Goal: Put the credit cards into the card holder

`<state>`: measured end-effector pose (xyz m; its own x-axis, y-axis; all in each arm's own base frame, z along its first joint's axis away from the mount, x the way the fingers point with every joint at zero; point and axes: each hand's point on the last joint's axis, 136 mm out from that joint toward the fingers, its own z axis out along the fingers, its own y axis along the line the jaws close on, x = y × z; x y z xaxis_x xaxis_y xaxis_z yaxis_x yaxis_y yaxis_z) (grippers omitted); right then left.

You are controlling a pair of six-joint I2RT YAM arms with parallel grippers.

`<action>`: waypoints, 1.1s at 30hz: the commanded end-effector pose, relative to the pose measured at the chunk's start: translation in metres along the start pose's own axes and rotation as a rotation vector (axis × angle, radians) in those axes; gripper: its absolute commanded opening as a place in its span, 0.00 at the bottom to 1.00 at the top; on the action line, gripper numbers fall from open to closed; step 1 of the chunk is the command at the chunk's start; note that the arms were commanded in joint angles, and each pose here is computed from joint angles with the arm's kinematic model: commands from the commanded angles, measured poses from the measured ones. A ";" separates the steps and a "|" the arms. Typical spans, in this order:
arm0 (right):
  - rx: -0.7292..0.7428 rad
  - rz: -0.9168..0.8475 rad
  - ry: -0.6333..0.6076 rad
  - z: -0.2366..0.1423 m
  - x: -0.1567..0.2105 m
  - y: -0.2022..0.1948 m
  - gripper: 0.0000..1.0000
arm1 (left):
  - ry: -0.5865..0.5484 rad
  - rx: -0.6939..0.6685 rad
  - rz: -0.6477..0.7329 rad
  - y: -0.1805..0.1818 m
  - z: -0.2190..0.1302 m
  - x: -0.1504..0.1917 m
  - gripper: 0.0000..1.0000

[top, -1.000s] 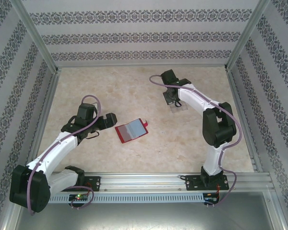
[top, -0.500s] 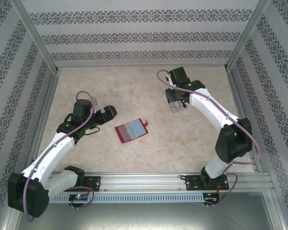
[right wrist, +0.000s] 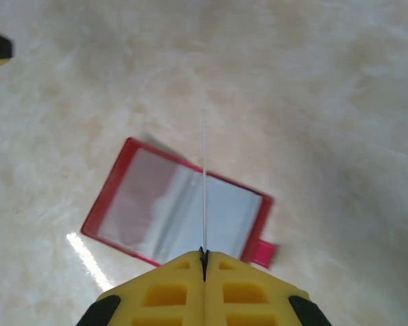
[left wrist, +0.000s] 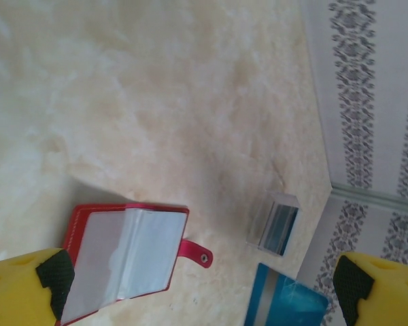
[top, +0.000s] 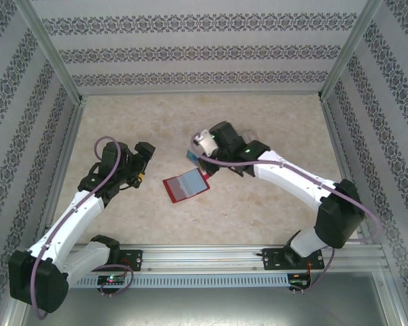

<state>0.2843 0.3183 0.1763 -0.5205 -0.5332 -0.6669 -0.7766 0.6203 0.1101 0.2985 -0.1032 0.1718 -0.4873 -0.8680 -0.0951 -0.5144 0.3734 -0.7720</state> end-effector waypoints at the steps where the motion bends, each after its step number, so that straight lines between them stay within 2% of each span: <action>1: 0.018 -0.106 -0.015 0.019 -0.008 0.025 0.00 | 0.012 -0.022 -0.087 0.004 0.004 0.006 1.00; 4: 0.041 -0.147 -0.053 0.030 -0.016 0.042 0.00 | 0.068 -0.028 -0.019 -0.002 0.008 0.015 0.99; 6: 0.090 -0.191 -0.058 0.035 -0.020 0.047 0.00 | 0.101 -0.041 -0.016 -0.002 0.012 0.022 0.99; 9: 0.082 -0.201 -0.065 0.041 -0.025 0.056 0.00 | 0.117 -0.058 -0.010 -0.003 0.014 0.028 1.00; 17: 0.110 -0.231 -0.112 0.045 -0.034 0.068 0.00 | 0.117 -0.158 0.046 0.005 0.018 0.040 0.54; 19: 0.111 -0.240 -0.121 0.046 -0.034 0.072 0.00 | 0.113 -0.164 0.039 0.007 0.020 0.040 0.47; 24: 0.149 -0.263 -0.162 0.043 -0.035 0.078 0.00 | 0.127 -0.189 0.052 0.009 0.024 0.042 0.39; 29: 0.178 -0.281 -0.178 0.041 -0.034 0.082 0.00 | 0.184 -0.214 0.052 0.013 0.032 0.052 0.16; 30: 0.176 -0.282 -0.177 0.041 -0.032 0.082 0.00 | 0.185 -0.216 0.058 0.013 0.033 0.052 0.14; 31: 0.175 -0.282 -0.178 0.041 -0.031 0.083 0.04 | 0.188 -0.217 0.064 0.014 0.033 0.053 0.08; 33: 0.172 -0.278 -0.182 0.040 -0.028 0.083 0.20 | 0.186 -0.213 0.069 0.014 0.033 0.052 0.03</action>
<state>0.2455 0.4091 0.1589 -0.2423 -0.6291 -0.7386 -0.8233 0.5360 -0.1865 0.2960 -0.1532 0.1365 -0.6248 -0.7806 -0.0180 -0.5916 0.4883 -0.6416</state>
